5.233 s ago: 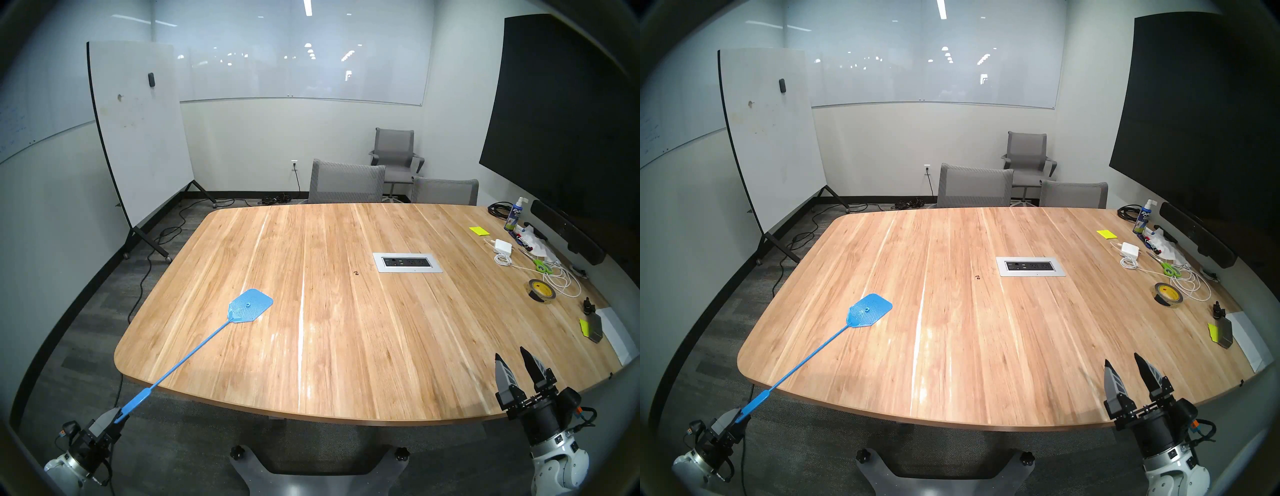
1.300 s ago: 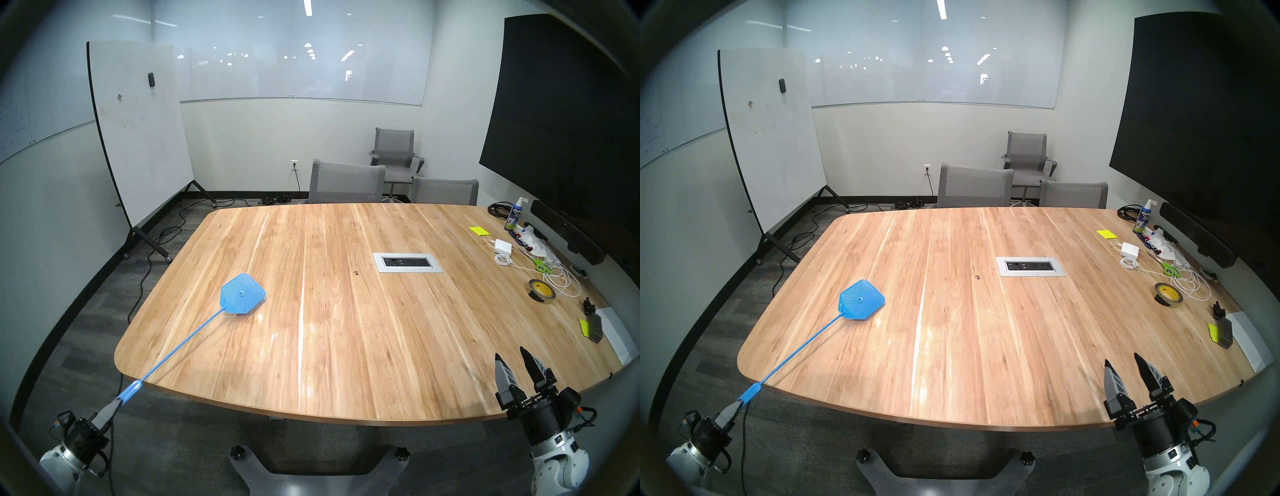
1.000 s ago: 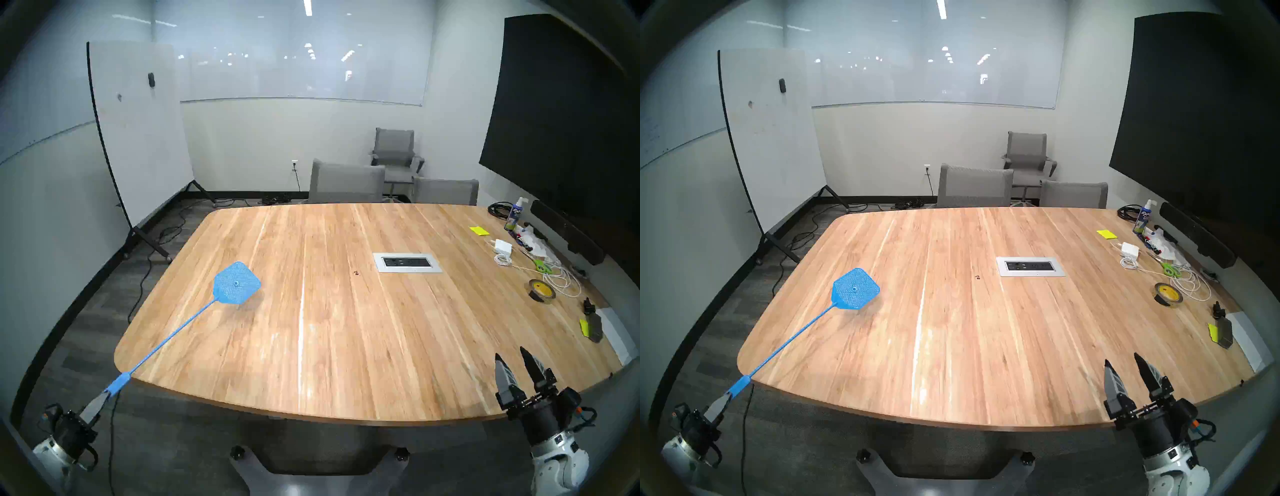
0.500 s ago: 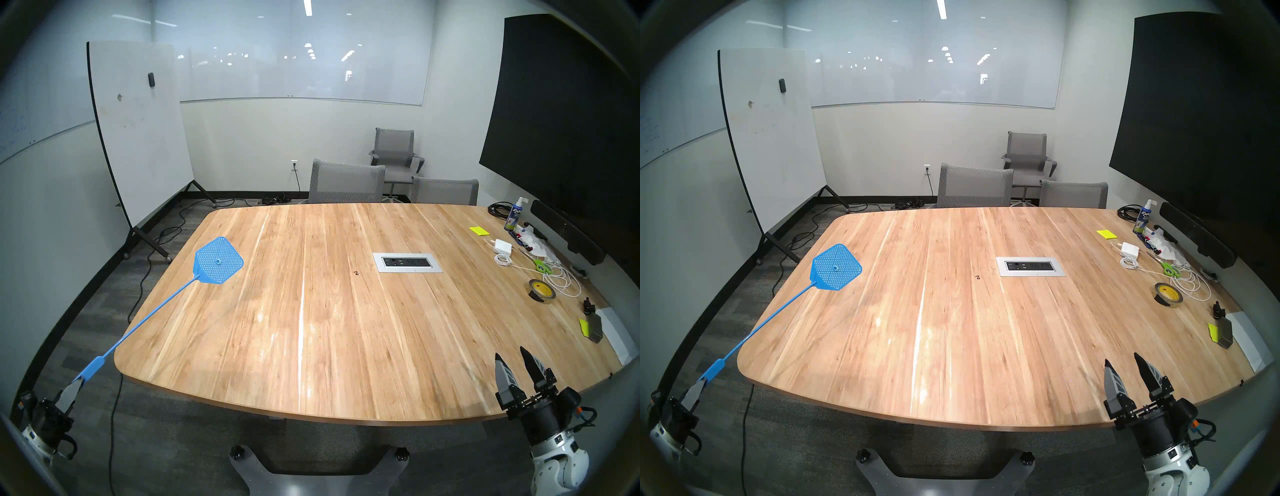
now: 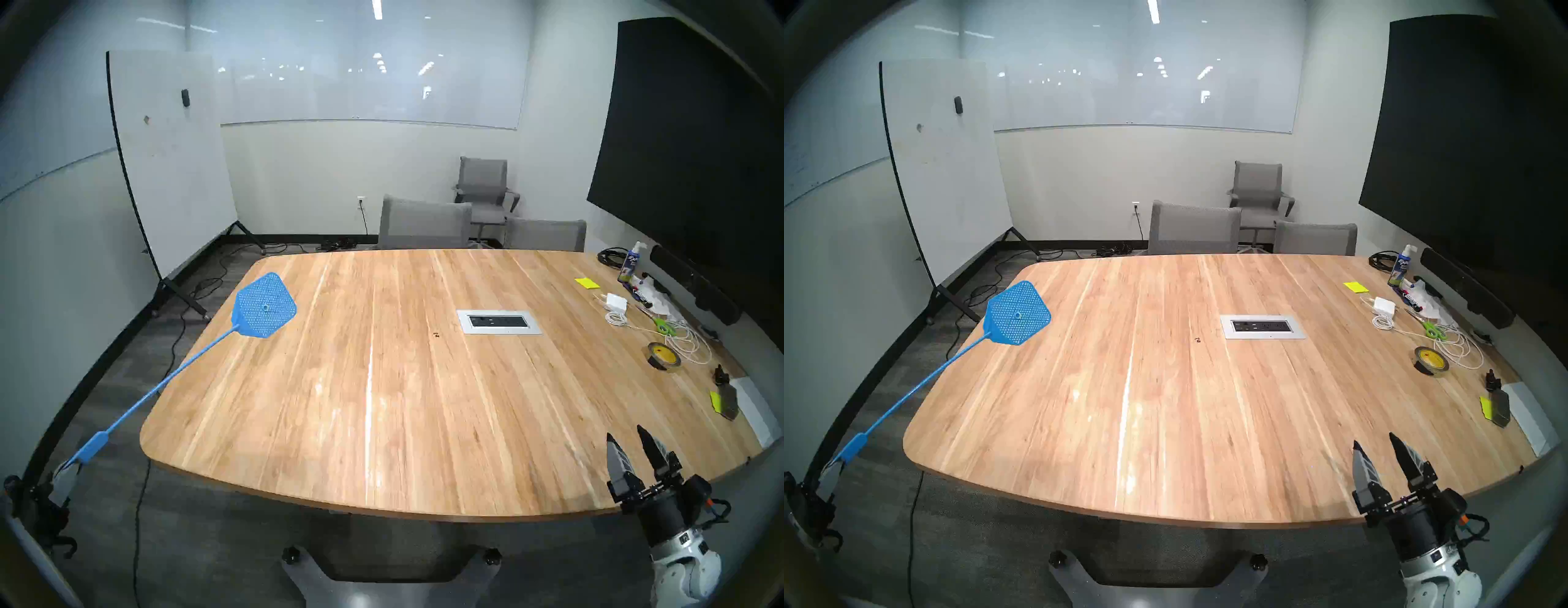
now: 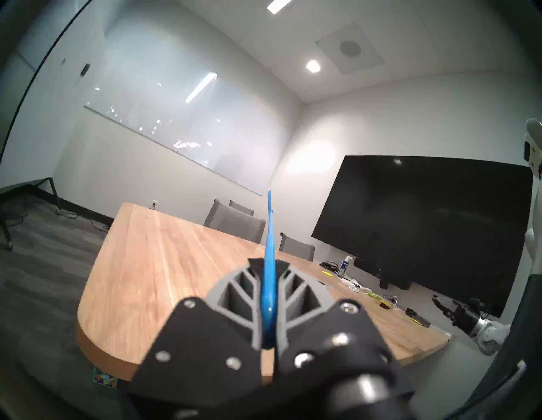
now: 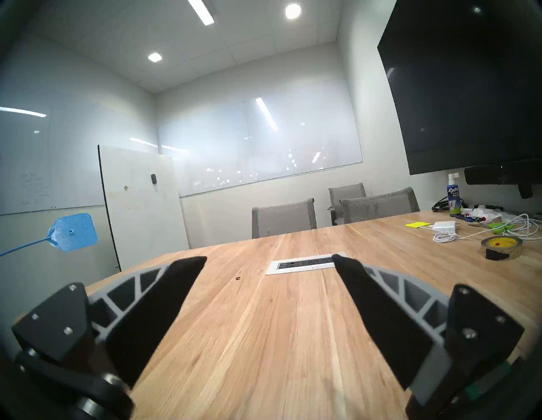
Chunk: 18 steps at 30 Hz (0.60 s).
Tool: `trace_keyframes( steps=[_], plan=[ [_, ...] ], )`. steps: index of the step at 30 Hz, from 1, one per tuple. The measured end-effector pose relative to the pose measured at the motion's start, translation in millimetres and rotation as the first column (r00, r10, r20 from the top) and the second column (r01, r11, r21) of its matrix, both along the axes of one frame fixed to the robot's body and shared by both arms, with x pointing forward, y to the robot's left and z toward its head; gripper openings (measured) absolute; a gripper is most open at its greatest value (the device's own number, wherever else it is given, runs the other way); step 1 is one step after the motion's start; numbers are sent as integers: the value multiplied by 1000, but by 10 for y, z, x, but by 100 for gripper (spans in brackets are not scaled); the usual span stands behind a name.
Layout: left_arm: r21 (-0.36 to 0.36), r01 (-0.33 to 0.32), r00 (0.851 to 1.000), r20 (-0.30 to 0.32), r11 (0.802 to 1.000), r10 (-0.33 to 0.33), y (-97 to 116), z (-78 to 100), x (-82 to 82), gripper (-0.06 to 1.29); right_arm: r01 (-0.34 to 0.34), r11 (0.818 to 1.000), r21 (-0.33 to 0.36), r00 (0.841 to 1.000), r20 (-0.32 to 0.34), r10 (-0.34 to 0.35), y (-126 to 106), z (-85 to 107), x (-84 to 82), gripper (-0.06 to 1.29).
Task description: Swat a bug on table
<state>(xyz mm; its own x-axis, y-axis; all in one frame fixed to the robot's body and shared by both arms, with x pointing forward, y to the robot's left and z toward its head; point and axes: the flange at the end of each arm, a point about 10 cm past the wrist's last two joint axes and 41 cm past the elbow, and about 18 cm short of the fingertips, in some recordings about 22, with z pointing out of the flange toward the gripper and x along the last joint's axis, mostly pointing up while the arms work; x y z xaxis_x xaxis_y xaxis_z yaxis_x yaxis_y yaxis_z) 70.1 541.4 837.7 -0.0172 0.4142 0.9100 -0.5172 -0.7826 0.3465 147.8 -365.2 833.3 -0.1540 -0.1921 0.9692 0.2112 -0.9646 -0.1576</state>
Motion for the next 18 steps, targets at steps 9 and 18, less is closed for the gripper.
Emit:
trace_keyframes(
  steps=[9,18],
  plan=[
    [149,-20,997,71,989,9,-141,311,-254,5,0,1000,0,1000,1,0,0,0,1,124],
    [272,-70,994,102,960,43,-312,505,-461,5,-1,1000,0,1000,1,1,-1,-1,1,124]
  ],
)
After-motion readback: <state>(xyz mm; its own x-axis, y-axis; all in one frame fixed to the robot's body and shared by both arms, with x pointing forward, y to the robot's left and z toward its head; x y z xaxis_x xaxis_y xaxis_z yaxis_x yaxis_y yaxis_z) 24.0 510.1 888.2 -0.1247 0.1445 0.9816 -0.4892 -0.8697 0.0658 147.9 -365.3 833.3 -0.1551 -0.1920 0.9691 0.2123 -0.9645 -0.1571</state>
